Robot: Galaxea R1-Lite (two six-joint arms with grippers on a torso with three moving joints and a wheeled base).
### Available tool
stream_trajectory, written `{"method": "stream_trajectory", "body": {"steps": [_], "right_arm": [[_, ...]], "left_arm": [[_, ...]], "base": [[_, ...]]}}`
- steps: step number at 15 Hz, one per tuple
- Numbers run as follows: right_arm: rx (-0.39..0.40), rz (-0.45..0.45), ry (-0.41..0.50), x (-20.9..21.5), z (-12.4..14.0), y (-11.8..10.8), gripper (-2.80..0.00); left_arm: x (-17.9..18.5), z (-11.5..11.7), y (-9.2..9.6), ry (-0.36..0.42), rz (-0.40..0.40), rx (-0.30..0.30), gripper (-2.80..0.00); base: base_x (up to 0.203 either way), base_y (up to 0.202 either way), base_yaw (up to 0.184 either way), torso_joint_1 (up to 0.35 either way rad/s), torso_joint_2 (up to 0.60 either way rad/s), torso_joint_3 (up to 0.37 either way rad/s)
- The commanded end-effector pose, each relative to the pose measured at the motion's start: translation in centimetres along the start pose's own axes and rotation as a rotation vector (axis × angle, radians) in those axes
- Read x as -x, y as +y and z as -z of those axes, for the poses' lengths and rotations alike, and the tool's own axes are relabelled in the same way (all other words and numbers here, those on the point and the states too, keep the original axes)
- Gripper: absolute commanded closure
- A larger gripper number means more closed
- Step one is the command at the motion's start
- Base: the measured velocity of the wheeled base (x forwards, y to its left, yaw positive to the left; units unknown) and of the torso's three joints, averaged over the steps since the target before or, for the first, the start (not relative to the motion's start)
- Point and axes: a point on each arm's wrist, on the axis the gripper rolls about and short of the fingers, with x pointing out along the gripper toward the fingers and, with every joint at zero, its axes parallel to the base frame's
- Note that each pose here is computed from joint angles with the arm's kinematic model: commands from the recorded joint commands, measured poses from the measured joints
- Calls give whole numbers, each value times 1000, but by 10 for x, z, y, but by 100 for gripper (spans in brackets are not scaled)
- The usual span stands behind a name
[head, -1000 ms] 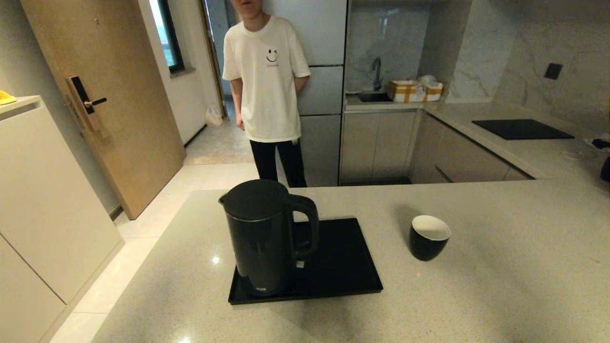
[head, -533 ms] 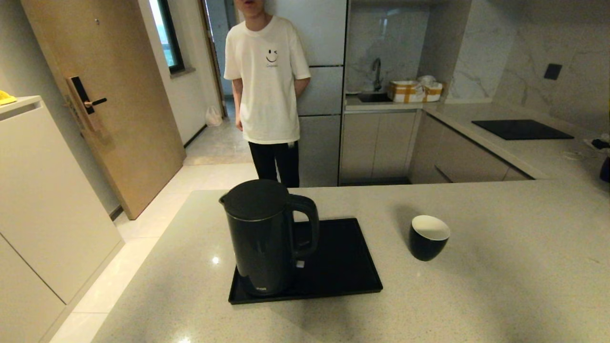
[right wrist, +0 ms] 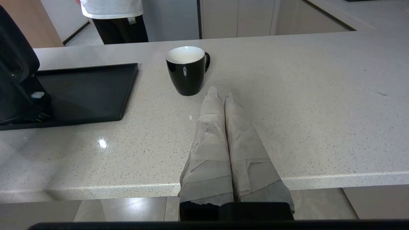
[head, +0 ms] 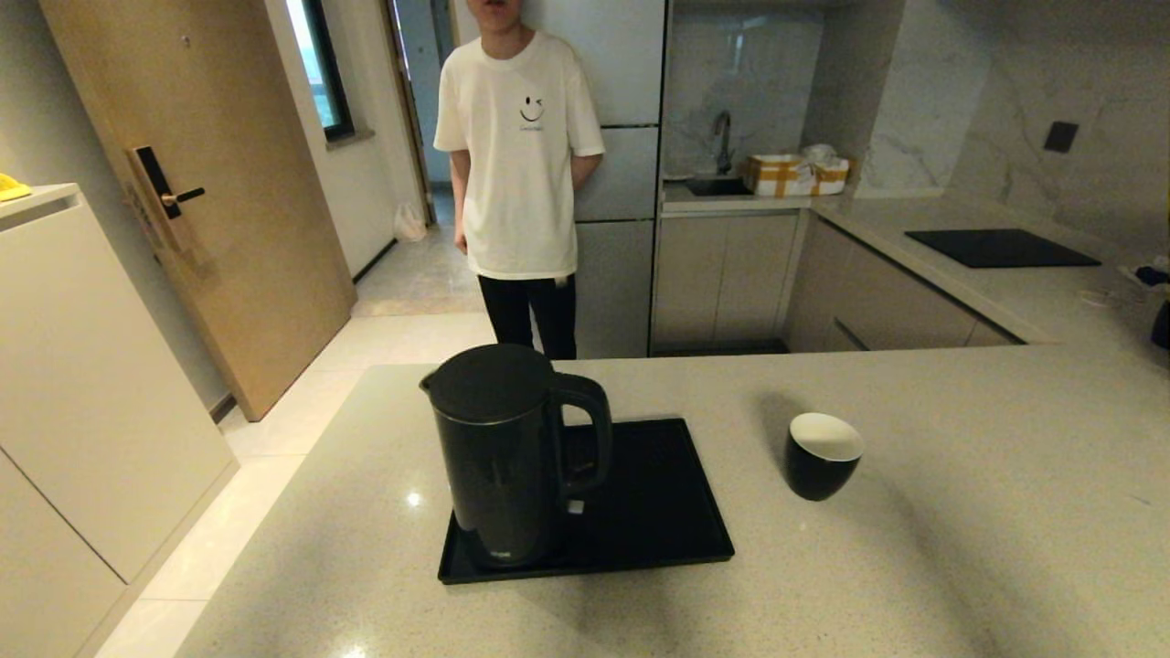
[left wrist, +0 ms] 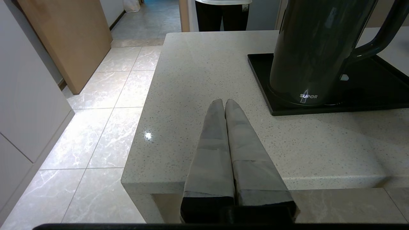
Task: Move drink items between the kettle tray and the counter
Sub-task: Pick up the kettle
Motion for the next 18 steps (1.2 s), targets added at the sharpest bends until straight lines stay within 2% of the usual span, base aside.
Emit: {"method": "stream_trajectory", "body": {"steps": [1,3,18], "right_arm": [[0,0,6,0,1,0,0],[0,0,6,0,1,0,0],[5,1,3,0,1,0,0]], "left_arm": [[0,0,0,0,0,0,0],[0,0,0,3,-1,-24,0],[0,0,0,0,0,-19,0]], "base": [[0,0,0,0,0,0],[0,0,0,0,0,0],[0,0,0,0,0,0]]}}
